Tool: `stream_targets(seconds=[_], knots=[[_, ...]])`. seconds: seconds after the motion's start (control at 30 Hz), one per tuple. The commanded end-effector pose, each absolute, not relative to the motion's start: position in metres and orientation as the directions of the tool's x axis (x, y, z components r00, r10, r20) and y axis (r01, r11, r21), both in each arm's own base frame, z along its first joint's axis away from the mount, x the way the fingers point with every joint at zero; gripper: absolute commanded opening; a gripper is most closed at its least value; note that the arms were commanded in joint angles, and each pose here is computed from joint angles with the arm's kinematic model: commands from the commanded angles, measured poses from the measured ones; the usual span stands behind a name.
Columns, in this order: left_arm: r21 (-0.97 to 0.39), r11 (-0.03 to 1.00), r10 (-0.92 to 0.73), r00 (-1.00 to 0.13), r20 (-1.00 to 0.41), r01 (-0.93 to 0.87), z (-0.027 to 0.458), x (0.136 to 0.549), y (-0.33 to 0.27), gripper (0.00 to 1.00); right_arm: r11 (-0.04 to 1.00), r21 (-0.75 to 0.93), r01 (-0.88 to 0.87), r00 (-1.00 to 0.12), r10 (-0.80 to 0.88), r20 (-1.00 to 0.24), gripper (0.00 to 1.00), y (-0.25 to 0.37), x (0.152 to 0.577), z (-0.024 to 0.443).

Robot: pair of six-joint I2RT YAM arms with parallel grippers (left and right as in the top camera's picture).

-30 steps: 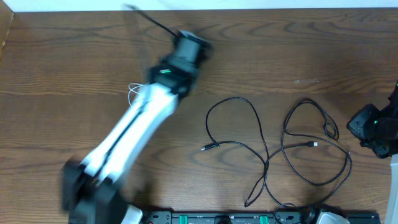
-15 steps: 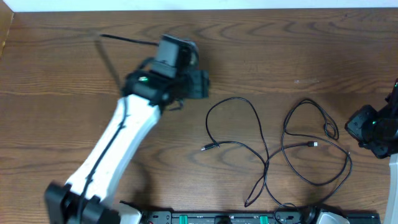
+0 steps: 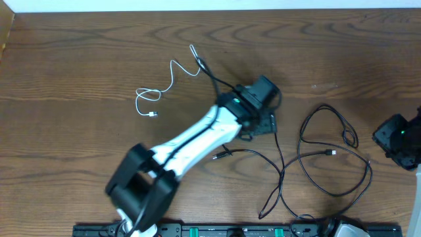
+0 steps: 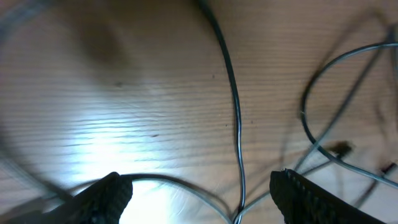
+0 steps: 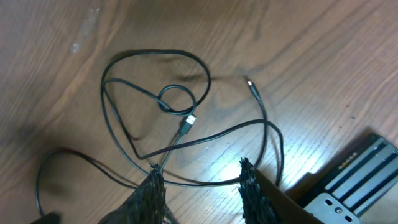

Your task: Untangle cables

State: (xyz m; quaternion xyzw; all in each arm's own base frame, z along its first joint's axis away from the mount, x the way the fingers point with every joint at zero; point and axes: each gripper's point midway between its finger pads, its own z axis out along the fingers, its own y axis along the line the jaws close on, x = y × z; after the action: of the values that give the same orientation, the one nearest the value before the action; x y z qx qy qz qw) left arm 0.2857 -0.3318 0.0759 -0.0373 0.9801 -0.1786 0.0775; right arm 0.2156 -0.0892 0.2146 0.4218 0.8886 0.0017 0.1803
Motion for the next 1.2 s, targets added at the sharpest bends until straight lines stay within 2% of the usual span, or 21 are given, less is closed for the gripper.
stream_targets(seconds=[0.0,0.13,0.37,0.4,0.43,0.47,0.5,0.53,0.6,0.67,0.83,0.93,1.17], knots=[[-0.331,0.931,-0.194,-0.976,-0.100,-0.151,0.047,0.276,-0.347,0.78,0.643,0.129,0.755,-0.581,0.748,-0.321,0.36,-0.096,0.210,0.213],[-0.317,0.941,-0.157,-0.982,-0.104,-0.117,0.017,0.266,-0.369,0.78,0.667,0.113,0.736,-0.610,0.726,-0.318,0.36,-0.096,0.208,0.212],[-0.211,0.972,-0.123,-0.988,-0.089,-0.102,-0.040,0.253,-0.366,0.76,0.670,0.108,0.735,-0.615,0.725,-0.308,0.36,-0.095,0.205,0.211],[-0.194,0.976,-0.119,-0.990,-0.080,-0.102,-0.048,0.250,-0.364,0.67,0.669,0.107,0.735,-0.616,0.725,-0.307,0.36,-0.095,0.205,0.211],[-0.177,0.979,-0.117,-0.991,-0.070,-0.103,-0.055,0.248,-0.361,0.53,0.669,0.107,0.735,-0.616,0.726,-0.307,0.36,-0.095,0.205,0.211],[-0.159,0.982,-0.116,-0.991,-0.060,-0.105,-0.061,0.245,-0.358,0.34,0.669,0.107,0.735,-0.616,0.726,-0.307,0.36,-0.095,0.205,0.211],[-0.139,0.985,-0.115,-0.992,-0.049,-0.107,-0.066,0.242,-0.354,0.24,0.669,0.107,0.735,-0.616,0.726,-0.307,0.36,-0.095,0.205,0.211],[-0.122,0.987,-0.115,-0.993,-0.041,-0.109,-0.069,0.240,-0.350,0.19,0.669,0.107,0.735,-0.616,0.726,-0.307,0.36,-0.095,0.205,0.211],[-0.099,0.990,-0.108,-0.994,-0.030,-0.105,-0.070,0.237,-0.345,0.19,0.669,0.107,0.735,-0.616,0.726,-0.307,0.36,-0.095,0.205,0.211],[-0.089,0.994,-0.069,-0.997,-0.028,-0.066,-0.070,0.235,-0.343,0.08,0.669,0.107,0.735,-0.616,0.726,-0.307,0.36,-0.095,0.205,0.211],[-0.016,1.000,-0.013,-0.999,-0.043,-0.012,-0.069,0.235,-0.326,0.08,0.669,0.107,0.735,-0.616,0.726,-0.306,0.36,-0.095,0.205,0.211],[-0.018,1.000,-0.004,-0.999,-0.048,-0.003,-0.060,0.243,-0.320,0.07,0.669,0.107,0.735,-0.616,0.726,-0.306,0.36,-0.095,0.204,0.211],[-0.037,0.997,0.057,-0.989,-0.138,0.062,0.002,0.285,-0.289,0.08,0.677,0.166,0.717,-0.624,0.730,-0.280,0.40,-0.084,0.210,0.211]])
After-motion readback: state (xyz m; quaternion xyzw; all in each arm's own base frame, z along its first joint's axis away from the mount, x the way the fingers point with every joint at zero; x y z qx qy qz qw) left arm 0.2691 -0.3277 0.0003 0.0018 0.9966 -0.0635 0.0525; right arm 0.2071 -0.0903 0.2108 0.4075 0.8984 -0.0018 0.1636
